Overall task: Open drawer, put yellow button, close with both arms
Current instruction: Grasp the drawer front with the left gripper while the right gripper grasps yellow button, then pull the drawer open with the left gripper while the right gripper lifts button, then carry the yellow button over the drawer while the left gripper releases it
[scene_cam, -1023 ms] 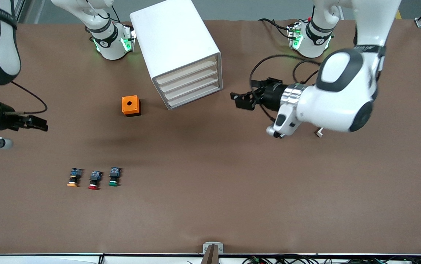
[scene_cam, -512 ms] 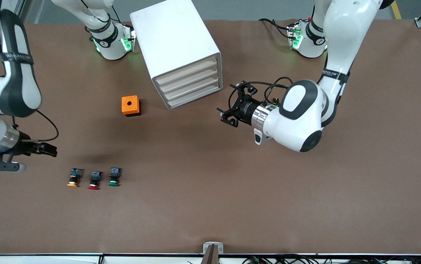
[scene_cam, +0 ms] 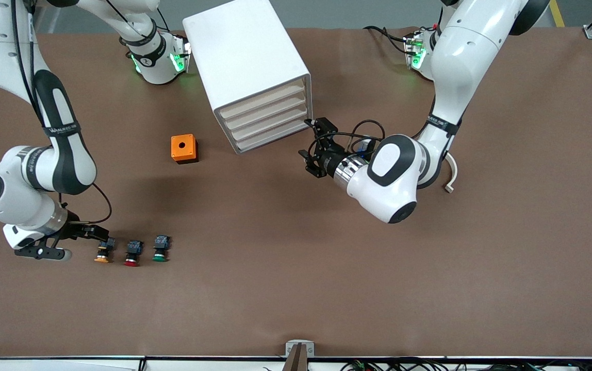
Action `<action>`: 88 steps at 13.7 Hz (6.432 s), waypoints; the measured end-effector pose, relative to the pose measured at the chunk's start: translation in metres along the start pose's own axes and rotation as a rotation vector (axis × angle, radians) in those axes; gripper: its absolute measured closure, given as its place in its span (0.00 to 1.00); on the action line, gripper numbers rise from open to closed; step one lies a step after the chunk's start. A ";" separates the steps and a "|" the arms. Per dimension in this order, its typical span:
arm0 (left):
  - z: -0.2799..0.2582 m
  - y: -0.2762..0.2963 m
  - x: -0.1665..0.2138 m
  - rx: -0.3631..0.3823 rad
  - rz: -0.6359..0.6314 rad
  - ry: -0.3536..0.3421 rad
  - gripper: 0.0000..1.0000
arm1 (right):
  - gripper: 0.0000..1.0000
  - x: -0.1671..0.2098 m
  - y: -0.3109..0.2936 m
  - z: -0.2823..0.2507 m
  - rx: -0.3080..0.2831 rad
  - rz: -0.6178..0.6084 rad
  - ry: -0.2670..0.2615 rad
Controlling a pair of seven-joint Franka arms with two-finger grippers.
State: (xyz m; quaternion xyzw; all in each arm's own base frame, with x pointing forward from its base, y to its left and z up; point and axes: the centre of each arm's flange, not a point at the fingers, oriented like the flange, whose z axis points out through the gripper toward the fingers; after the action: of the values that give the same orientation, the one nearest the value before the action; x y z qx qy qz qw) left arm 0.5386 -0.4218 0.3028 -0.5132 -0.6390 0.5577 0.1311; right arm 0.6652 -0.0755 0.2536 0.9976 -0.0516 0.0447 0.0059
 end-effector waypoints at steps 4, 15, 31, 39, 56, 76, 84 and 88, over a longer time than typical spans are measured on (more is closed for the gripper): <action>0.015 0.011 0.004 0.094 -0.184 -0.033 0.01 | 0.00 -0.005 0.008 0.049 -0.006 0.011 -0.004; 0.067 0.030 0.011 0.262 -0.328 0.003 0.53 | 0.03 -0.006 0.007 0.077 0.011 0.036 -0.034; 0.122 0.018 0.010 0.268 -0.397 0.180 0.54 | 0.66 0.016 0.002 0.032 0.023 0.043 -0.075; 0.166 0.014 0.007 0.288 -0.394 0.243 0.56 | 0.66 0.015 -0.018 -0.022 0.035 0.105 -0.114; 0.154 0.015 0.006 0.289 -0.391 0.224 0.92 | 0.66 -0.074 -0.234 -0.156 -0.010 0.466 -0.174; -0.003 0.051 0.045 0.215 -0.398 -0.020 0.74 | 0.66 -0.257 -0.479 -0.235 0.048 0.783 -0.184; -0.017 0.041 0.031 0.181 0.019 -0.069 0.00 | 0.66 -0.306 -0.529 -0.216 0.045 0.856 -0.135; -0.049 0.031 0.019 0.122 0.266 -0.108 0.00 | 0.66 -0.321 -0.551 -0.194 0.011 0.914 -0.107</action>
State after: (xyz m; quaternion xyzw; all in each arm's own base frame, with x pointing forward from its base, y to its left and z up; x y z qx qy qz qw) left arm 0.5824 -0.3824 0.2858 -0.5536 -0.5363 0.6349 0.0525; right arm 0.3874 0.5086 0.4135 0.8734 -0.4863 -0.0087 -0.0226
